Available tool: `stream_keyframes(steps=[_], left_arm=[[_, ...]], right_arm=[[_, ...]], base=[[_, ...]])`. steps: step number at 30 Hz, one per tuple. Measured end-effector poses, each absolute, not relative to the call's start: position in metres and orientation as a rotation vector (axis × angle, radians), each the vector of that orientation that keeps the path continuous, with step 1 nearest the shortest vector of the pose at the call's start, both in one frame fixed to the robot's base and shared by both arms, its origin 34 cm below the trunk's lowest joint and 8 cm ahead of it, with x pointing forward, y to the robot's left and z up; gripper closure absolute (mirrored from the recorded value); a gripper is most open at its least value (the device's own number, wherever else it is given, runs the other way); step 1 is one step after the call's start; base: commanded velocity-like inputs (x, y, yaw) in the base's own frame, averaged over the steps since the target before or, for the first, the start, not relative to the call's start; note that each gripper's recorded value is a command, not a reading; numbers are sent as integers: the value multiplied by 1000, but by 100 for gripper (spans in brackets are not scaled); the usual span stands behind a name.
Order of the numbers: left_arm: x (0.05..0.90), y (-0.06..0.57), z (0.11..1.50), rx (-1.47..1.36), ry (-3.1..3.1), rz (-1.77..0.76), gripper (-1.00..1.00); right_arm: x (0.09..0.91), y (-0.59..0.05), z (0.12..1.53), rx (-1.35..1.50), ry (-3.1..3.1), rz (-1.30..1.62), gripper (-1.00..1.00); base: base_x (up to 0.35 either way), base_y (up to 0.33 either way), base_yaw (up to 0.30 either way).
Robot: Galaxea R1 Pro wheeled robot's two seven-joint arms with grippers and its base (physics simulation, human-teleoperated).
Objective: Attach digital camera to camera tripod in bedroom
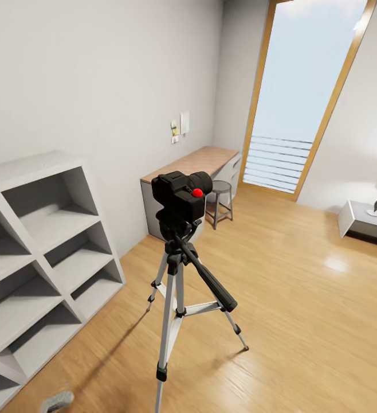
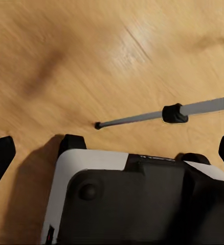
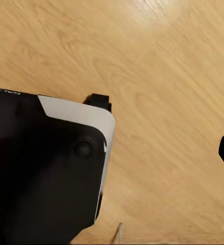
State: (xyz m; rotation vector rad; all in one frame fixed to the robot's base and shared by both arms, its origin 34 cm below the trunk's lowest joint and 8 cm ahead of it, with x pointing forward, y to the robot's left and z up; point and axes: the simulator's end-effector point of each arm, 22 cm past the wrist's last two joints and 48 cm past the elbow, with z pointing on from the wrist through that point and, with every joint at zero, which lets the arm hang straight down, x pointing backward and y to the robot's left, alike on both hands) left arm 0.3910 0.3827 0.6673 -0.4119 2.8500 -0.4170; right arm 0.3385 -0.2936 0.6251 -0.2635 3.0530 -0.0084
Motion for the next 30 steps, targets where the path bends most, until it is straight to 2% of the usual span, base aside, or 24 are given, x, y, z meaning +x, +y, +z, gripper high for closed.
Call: stream_keyframes(steps=[5, 17, 24, 30], left_arm=[[349, 383, 644, -464, 2945, -232, -100], [286, 388, 629, -492, 3047, -78, -100], [216, 357, 620, -499, 3146, -102, -100], [153, 307, 616, -516, 3232, -185, -100]], right_arm=[[322, -307, 621, -204, 3084, -81, -100], [306, -312, 619, -195, 3108, -117, -100], [226, -292, 610, -208, 3243, -50, -100], [154, -283, 611, -214, 3355, -8, -100]], base=[[0, 0, 0], [0, 0, 0], [0, 0, 0], [0, 0, 0]])
